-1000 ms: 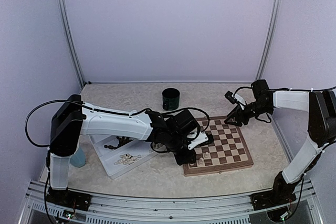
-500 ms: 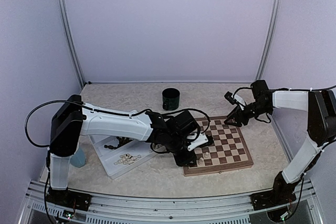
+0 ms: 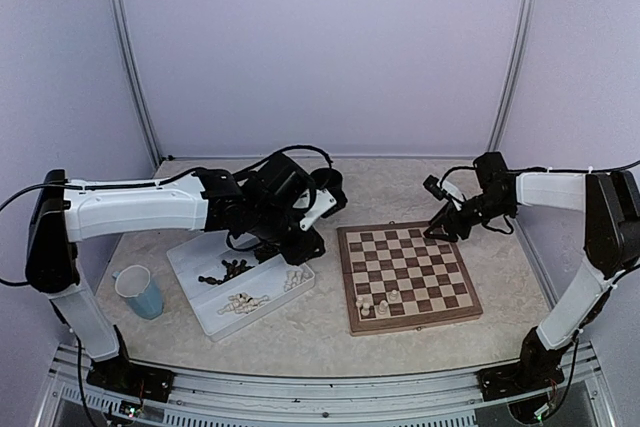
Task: Set up the chess pieces on the board
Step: Place the rook at a1, then pick up the bishop from the storage box.
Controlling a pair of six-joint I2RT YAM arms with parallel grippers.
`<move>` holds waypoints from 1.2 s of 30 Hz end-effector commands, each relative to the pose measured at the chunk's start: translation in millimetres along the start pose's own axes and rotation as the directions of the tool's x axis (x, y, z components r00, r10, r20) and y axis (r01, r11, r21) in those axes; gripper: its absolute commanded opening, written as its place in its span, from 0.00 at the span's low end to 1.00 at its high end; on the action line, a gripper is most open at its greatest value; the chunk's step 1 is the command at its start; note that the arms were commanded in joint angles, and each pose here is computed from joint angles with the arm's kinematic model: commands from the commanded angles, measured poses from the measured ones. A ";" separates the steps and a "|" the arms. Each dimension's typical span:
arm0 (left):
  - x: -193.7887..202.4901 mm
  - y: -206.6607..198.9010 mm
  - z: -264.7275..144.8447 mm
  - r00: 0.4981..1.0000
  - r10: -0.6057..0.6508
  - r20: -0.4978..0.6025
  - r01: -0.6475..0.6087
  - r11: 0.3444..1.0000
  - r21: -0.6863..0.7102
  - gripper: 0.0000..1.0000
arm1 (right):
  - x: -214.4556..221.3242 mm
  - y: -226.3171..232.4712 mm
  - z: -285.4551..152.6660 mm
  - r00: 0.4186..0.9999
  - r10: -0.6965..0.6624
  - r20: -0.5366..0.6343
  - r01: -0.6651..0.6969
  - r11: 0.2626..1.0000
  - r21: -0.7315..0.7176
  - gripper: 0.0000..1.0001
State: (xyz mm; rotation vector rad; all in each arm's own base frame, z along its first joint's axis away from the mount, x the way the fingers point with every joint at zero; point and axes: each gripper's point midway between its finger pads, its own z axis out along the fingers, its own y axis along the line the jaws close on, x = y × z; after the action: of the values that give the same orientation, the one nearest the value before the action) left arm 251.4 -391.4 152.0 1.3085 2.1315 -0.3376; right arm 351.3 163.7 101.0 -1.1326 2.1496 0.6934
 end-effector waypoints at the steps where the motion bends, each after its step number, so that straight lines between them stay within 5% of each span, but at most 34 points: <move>1: 37.8 49.7 17.3 0.987 -0.145 -0.069 0.136 0.983 -0.121 0.44 | -31.2 11.3 0.7 0.995 -0.096 0.014 0.096 0.995 0.005 0.48; 10: 49.7 54.2 44.5 0.962 -0.253 -0.100 0.248 0.967 -0.063 0.40 | -27.5 22.3 37.6 0.984 -0.166 -0.060 0.165 0.986 -0.014 0.47; 22: 63.0 31.0 63.5 0.957 -0.251 -0.145 0.260 0.965 0.046 0.38 | -6.2 19.5 43.4 0.979 -0.170 -0.113 0.173 0.985 0.010 0.46; 36: 90.7 21.6 78.7 0.942 -0.229 -0.244 0.245 0.969 0.038 0.26 | -3.3 19.4 44.3 0.978 -0.170 -0.118 0.173 0.985 0.010 0.46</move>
State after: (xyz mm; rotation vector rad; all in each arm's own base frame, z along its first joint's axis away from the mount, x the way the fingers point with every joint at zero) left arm 278.6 -359.9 56.1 1.1426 2.4590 -0.3902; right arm 349.3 205.5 75.6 -1.3536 2.1283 0.5471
